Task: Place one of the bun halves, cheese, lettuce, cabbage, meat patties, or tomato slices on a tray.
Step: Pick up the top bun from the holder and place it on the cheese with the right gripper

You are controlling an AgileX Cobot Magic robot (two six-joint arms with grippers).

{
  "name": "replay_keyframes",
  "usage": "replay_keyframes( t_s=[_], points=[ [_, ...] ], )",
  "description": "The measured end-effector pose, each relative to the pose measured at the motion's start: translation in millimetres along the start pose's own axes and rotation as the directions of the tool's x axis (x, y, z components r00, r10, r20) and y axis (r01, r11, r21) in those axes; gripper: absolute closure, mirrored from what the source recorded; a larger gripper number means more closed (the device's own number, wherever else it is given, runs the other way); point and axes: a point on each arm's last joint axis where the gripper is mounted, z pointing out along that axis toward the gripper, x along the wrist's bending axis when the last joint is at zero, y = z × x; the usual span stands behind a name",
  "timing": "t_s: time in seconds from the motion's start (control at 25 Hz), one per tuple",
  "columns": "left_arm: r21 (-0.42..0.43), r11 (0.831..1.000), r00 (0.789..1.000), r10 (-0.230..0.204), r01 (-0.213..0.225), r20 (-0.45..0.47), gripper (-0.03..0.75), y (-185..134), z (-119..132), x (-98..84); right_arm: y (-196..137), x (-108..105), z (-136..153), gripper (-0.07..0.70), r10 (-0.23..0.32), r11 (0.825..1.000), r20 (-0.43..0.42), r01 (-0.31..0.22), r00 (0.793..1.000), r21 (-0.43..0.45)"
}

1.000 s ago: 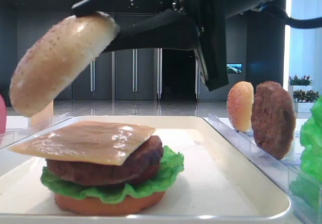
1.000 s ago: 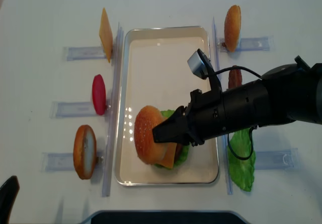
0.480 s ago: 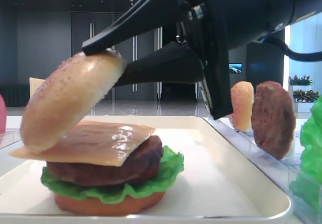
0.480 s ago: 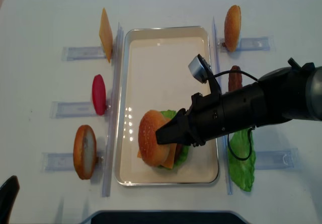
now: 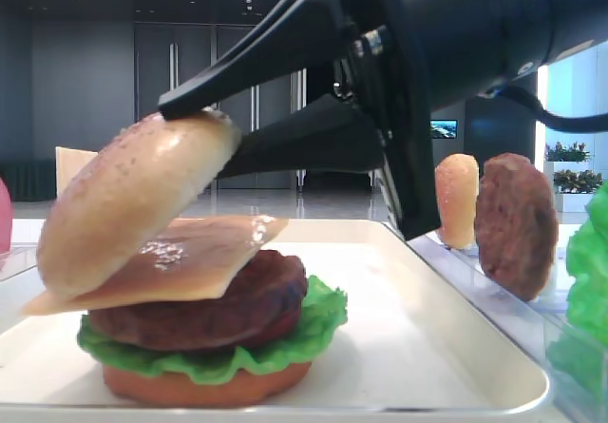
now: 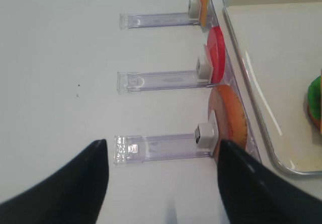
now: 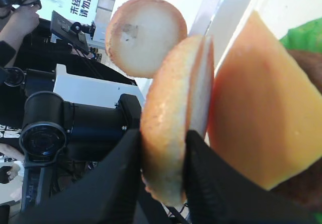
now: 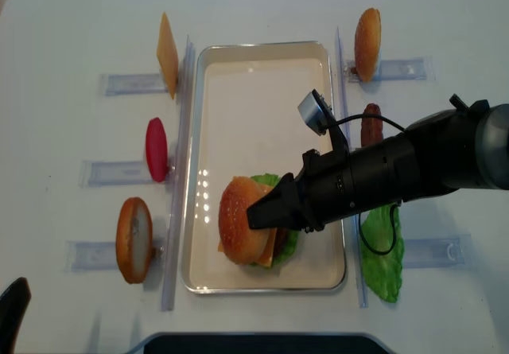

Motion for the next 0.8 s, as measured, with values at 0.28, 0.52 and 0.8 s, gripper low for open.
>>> replay_keyframes(
  t_s=[0.28,0.52,0.8],
  points=[
    [0.000,1.000,1.000,0.000,0.000,0.000,0.198,0,0,0.0,6,-4,-7,0.275,0.002,0.999,0.032,-0.001,0.999,-0.033],
    [0.000,1.000,1.000,0.000,0.000,0.000,0.198,0,0,0.0,9,0,-18,0.220,-0.066,0.997,0.109,0.071,0.992,-0.037],
    [0.000,1.000,1.000,0.000,0.000,0.000,0.198,0,0,0.0,9,6,-31,0.216,-0.163,0.986,0.264,0.167,0.951,0.004]
  ],
)
